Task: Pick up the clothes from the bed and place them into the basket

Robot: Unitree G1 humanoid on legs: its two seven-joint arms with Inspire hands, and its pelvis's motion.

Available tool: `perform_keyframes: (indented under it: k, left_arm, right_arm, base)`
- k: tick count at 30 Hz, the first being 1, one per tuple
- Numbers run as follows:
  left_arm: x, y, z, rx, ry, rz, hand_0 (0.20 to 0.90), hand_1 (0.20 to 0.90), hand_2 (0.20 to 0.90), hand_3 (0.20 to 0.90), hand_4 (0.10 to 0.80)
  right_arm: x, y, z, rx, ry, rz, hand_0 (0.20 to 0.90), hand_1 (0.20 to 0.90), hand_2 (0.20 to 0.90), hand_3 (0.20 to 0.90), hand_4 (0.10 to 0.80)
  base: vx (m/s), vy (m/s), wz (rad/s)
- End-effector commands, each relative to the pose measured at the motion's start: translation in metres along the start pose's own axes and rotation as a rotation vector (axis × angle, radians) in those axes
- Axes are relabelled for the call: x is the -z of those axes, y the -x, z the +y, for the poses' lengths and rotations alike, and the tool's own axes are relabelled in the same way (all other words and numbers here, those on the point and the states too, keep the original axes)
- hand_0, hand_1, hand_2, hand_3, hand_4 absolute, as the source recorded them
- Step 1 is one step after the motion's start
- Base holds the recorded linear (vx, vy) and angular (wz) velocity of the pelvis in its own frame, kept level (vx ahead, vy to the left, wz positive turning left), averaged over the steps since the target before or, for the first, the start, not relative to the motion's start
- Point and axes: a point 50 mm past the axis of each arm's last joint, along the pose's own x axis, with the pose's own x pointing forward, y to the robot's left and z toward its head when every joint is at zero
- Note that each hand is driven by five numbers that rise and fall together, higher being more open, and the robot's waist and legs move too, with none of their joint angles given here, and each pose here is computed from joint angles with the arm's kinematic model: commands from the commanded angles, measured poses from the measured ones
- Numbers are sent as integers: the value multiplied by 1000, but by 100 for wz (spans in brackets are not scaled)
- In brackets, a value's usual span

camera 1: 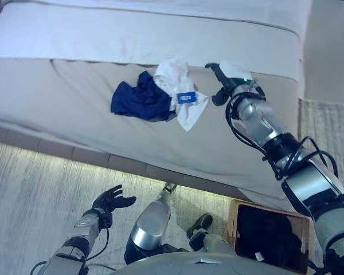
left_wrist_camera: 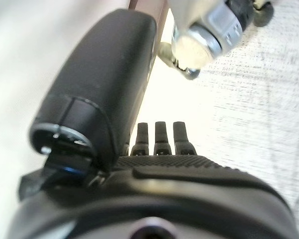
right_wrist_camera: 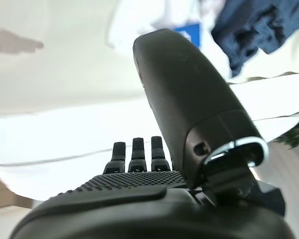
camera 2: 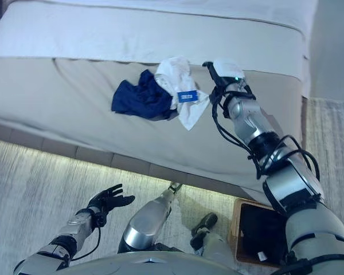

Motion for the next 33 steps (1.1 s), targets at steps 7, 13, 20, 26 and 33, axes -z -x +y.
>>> perform_keyframes:
  k: [7,13,20,26,33]
  left_arm:
    - [-56,2,17,-6,45,-266,900,900,900,900,800]
    - [-76,5,9,54,21,-351,900,900,900,900,800]
    - [-71,6,12,68,-6,-325,900,900,900,900,800]
    - [-57,4,9,57,-22,-272,900,900,900,900,800]
    - [-47,2,2,60,-40,-244,900,900,900,900,800]
  right_arm:
    - [3,-25,-63,149,20,240,900,900,900,900,800]
    - [39,-18,-49,-68,9,509,900,900,900,900,800]
    - [49,-17,-51,-92,-60,524,300,300,300,200,100]
    - [31,-24,-73,177,-239,368,300,300,300,200,100]
    - [10,-19,-116,480,-477,209,300,300,300,200,100]
  base:
    - [-46,32,25]
    - [-26,-22,4]
    - [-17,-53,-4]
    - [-10,-51,-3]
    - [-17,-25,-20]
